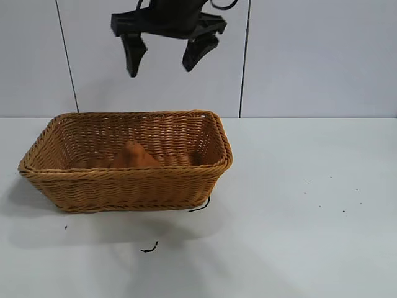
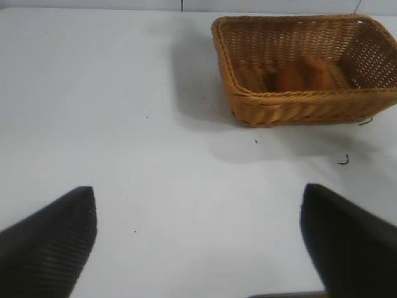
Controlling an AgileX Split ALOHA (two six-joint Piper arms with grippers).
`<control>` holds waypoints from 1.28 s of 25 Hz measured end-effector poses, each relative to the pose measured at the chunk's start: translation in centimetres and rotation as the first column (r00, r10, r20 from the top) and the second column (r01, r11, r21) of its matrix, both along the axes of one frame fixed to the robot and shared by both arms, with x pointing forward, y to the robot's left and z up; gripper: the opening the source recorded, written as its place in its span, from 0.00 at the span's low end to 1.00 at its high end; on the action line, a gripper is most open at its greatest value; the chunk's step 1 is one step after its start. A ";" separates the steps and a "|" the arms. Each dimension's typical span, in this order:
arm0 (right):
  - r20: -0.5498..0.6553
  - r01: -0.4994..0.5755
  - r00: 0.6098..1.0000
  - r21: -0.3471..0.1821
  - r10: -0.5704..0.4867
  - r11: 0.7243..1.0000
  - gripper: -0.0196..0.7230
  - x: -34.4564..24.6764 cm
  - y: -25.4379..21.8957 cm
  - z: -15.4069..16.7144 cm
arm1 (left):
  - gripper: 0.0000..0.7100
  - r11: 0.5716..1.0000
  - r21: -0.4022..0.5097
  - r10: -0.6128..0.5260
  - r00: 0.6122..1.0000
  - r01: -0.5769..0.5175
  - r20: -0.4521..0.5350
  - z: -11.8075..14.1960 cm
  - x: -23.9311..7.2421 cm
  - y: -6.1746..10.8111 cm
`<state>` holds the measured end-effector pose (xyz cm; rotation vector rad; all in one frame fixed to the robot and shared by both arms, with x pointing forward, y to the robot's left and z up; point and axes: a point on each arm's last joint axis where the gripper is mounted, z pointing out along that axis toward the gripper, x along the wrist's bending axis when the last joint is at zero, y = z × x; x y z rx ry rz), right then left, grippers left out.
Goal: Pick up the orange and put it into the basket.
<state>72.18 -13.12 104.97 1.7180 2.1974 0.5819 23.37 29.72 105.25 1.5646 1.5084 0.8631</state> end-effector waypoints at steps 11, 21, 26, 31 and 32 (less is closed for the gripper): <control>-0.047 0.278 0.959 -0.015 -0.278 0.961 0.96 2.5 -14.3 -0.9 | 0.90 1.000 0.000 0.000 1.000 0.000 0.000 0.0 0.0 0.0; -0.277 0.223 0.931 -0.083 -0.238 0.971 0.96 -4.0 -15.2 -3.0 | 0.90 1.000 0.000 0.000 1.000 0.000 0.000 0.0 0.0 0.0; -0.366 0.209 0.900 -0.108 -0.235 0.972 0.96 -12.1 -15.5 -1.8 | 0.90 1.000 0.000 0.000 1.000 0.000 0.000 0.0 0.0 0.0; -0.414 0.198 0.881 -0.122 -0.231 0.973 0.96 -21.2 -15.8 -1.2 | 0.90 1.000 0.000 0.000 1.000 0.000 0.000 0.0 0.0 0.0; -0.412 0.197 0.882 -0.121 -0.230 0.973 0.96 -23.0 -15.8 -1.0 | 0.90 1.000 0.000 0.000 1.000 0.000 0.000 0.0 0.0 0.0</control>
